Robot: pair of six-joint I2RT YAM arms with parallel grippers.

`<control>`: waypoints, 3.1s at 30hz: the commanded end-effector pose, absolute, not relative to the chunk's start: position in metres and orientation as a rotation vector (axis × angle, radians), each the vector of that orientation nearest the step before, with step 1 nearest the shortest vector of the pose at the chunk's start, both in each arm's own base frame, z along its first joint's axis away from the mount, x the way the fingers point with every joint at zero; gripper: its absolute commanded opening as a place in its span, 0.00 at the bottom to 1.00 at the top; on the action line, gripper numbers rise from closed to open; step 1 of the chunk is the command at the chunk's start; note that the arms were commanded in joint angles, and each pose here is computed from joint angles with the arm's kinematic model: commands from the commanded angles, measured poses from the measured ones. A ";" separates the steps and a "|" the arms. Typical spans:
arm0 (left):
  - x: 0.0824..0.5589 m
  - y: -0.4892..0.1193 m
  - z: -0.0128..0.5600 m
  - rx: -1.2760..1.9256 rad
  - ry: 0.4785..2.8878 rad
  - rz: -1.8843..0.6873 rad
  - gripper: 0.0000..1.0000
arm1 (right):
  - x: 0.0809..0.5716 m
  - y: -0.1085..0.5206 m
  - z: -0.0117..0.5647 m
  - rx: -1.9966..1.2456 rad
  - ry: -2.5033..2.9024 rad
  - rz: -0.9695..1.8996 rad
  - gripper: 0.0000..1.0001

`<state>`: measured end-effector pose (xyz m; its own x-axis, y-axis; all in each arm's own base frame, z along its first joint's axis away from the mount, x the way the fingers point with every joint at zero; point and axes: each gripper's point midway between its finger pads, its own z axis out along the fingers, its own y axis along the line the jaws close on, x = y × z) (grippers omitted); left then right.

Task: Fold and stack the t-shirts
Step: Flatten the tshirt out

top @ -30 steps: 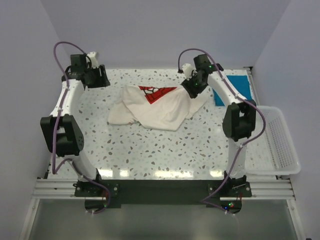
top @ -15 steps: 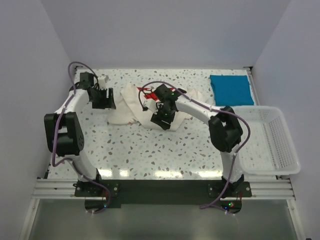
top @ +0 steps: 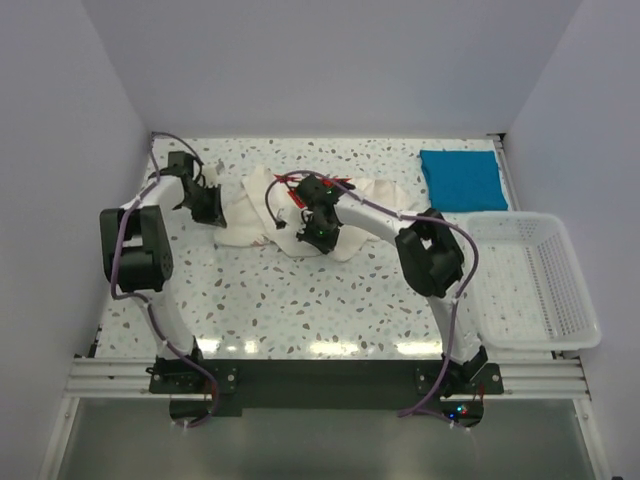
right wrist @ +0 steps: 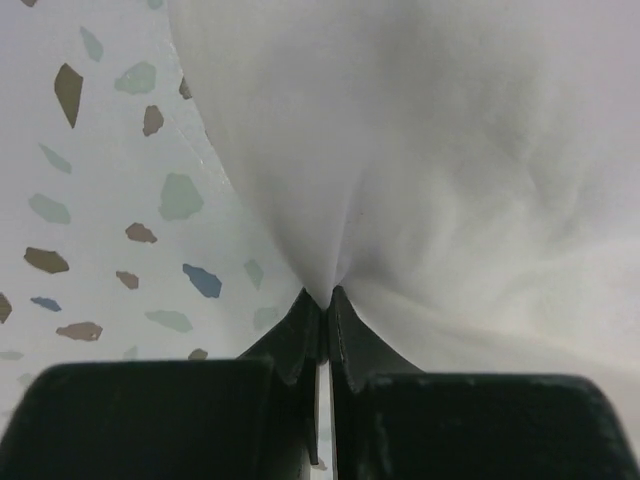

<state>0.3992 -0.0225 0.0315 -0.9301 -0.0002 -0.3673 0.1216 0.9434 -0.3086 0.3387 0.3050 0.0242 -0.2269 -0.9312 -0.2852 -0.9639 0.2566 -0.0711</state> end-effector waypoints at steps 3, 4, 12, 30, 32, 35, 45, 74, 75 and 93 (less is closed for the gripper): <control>0.451 0.022 0.135 0.154 2.435 -0.348 0.00 | 0.344 0.300 0.127 -1.661 2.201 0.521 0.00; 0.449 0.029 0.148 0.220 2.404 -0.317 0.00 | 0.337 0.298 0.144 -1.657 2.185 0.596 0.00; 0.386 0.044 0.217 0.788 2.113 0.048 0.00 | 0.220 0.212 0.145 -1.917 2.325 1.095 0.00; 0.233 -0.012 0.120 1.322 2.175 -0.349 0.61 | 0.270 0.131 0.063 -1.630 2.734 1.153 0.00; 0.255 -0.019 0.136 1.204 2.169 -0.416 0.63 | 0.270 0.132 0.062 -1.635 2.731 1.151 0.00; 0.289 -0.017 0.134 0.990 2.272 -0.490 0.60 | 0.269 0.131 0.061 -1.636 2.734 1.146 0.00; 0.350 -0.021 0.076 0.722 2.457 -0.494 0.64 | 0.271 0.127 0.062 -1.627 2.735 1.032 0.00; 0.378 -0.080 0.197 0.885 2.174 -0.498 0.00 | 0.314 0.155 0.089 -1.485 2.656 1.094 0.00; 0.372 -0.092 0.193 0.894 2.172 -0.501 0.00 | 0.313 0.155 0.088 -1.486 2.660 1.098 0.00; 0.276 -0.170 0.121 1.424 2.270 -0.765 0.39 | 0.304 0.138 0.066 -1.541 2.766 1.042 0.00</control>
<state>0.2908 -0.1687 0.0968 -0.5149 0.6960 -0.5004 0.8515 0.4830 -0.2044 0.3534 0.1544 0.0442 -0.5104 -0.8042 -0.3045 -0.8185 0.3457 0.4589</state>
